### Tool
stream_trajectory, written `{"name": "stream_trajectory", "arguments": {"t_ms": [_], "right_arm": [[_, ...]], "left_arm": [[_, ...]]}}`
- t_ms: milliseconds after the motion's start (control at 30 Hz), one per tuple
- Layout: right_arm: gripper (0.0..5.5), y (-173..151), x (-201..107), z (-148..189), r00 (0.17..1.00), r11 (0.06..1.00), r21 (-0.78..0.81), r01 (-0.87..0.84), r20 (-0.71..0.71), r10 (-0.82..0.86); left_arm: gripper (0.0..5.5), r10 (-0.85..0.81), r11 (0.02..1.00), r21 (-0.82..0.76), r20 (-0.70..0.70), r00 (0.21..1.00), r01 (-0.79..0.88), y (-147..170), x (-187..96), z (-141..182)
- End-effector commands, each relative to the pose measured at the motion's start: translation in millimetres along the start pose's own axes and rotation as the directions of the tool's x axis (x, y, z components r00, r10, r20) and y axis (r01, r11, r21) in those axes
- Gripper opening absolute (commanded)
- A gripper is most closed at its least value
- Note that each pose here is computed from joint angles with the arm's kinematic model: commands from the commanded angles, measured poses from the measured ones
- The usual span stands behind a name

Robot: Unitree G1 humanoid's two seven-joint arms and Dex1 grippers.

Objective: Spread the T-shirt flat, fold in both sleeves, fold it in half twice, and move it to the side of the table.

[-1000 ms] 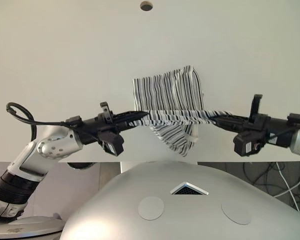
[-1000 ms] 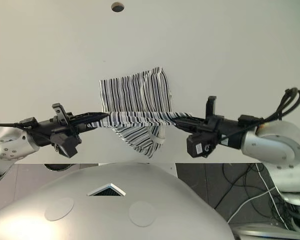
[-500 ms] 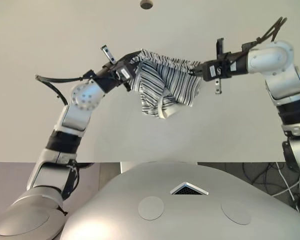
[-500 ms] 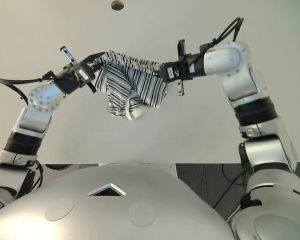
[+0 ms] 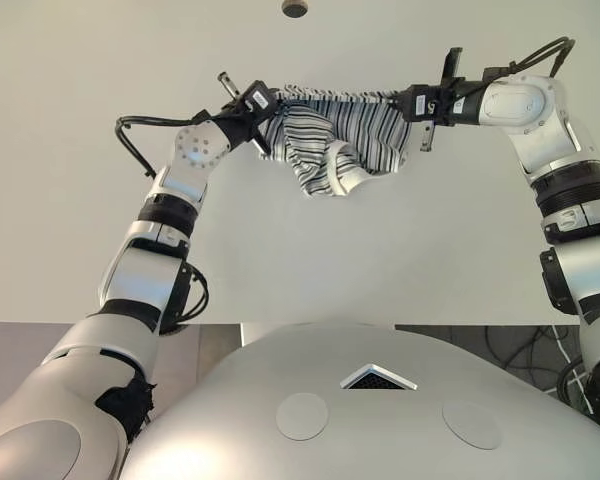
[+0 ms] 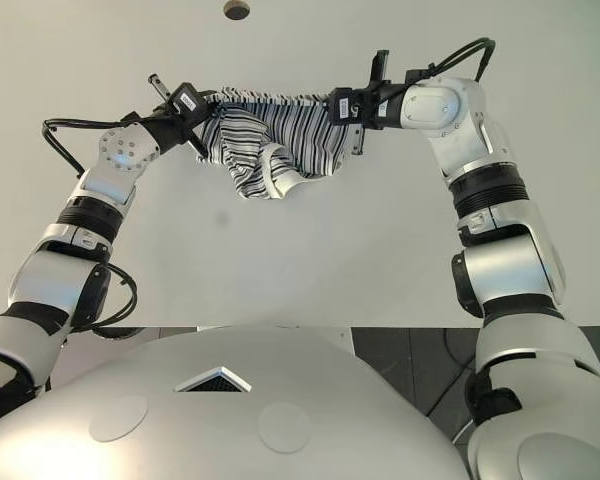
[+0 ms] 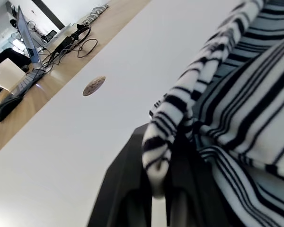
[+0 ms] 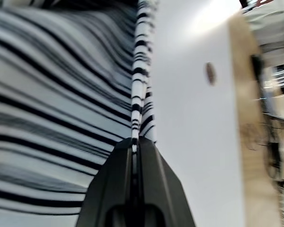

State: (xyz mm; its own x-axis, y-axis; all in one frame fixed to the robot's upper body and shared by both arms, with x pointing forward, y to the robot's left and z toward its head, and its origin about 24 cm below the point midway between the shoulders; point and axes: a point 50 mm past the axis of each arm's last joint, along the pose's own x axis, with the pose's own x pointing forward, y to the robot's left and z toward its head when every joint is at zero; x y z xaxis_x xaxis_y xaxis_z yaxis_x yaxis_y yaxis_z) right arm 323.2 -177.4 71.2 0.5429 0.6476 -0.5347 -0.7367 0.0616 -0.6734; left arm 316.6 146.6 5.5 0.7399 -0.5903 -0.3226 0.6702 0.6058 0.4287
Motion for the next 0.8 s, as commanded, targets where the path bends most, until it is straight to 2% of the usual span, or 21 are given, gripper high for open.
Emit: {"name": "stream_trajectory", "arguments": {"t_ms": [33,100,167,233,333,433,533,600,667,800], "right_arm": [[0.00,3,-31,-7,0.985,0.985,0.004,0.172,-0.013,-0.172],[0.00,4,-41,6,0.946,0.946,-0.003,0.323,0.022,-0.323],[0.47,10,-44,11,0.916,0.913,-0.084,0.399,-0.015,-0.401],[0.78,22,-38,10,0.921,0.918,-0.133,0.374,-0.068,-0.385],[0.78,32,-31,8,0.943,0.944,-0.133,0.302,-0.106,-0.317],[0.78,36,-38,14,0.950,0.949,-0.111,0.295,-0.075,-0.304],[0.78,55,-47,37,0.965,0.956,-0.133,0.261,0.070,-0.253],[0.78,86,-52,60,0.974,0.971,-0.162,0.173,0.175,-0.145],[0.78,111,-58,81,0.964,0.979,-0.176,0.106,0.258,-0.059],[0.78,133,-61,112,0.926,0.982,-0.187,0.031,0.374,0.042]], "left_arm": [[0.12,-0.116,0.991,-0.073,-0.073,0.991,0.111,-30,-10,-26],[0.12,-0.142,0.987,-0.088,-0.049,0.989,0.137,-35,-11,-22],[0.12,-0.164,0.983,-0.091,-0.036,0.986,0.160,-38,-14,-21],[0.12,-0.171,0.981,-0.096,-0.025,0.985,0.168,-39,-18,-19],[0.12,-0.168,0.980,-0.109,-0.017,0.986,0.166,-40,-23,-18],[0.12,-0.174,0.979,-0.114,-0.014,0.985,0.171,-43,-22,-14],[0.12,-0.173,0.978,-0.121,-0.007,0.985,0.171,-44,-21,-10],[0.12,-0.174,0.978,-0.122,-0.009,0.985,0.171,-44,-20,-8],[0.12,-0.174,0.978,-0.122,-0.014,0.985,0.171,-44,-20,-7],[0.12,-0.166,0.978,-0.129,-0.022,0.986,0.162,-44,-22,-8]]}}
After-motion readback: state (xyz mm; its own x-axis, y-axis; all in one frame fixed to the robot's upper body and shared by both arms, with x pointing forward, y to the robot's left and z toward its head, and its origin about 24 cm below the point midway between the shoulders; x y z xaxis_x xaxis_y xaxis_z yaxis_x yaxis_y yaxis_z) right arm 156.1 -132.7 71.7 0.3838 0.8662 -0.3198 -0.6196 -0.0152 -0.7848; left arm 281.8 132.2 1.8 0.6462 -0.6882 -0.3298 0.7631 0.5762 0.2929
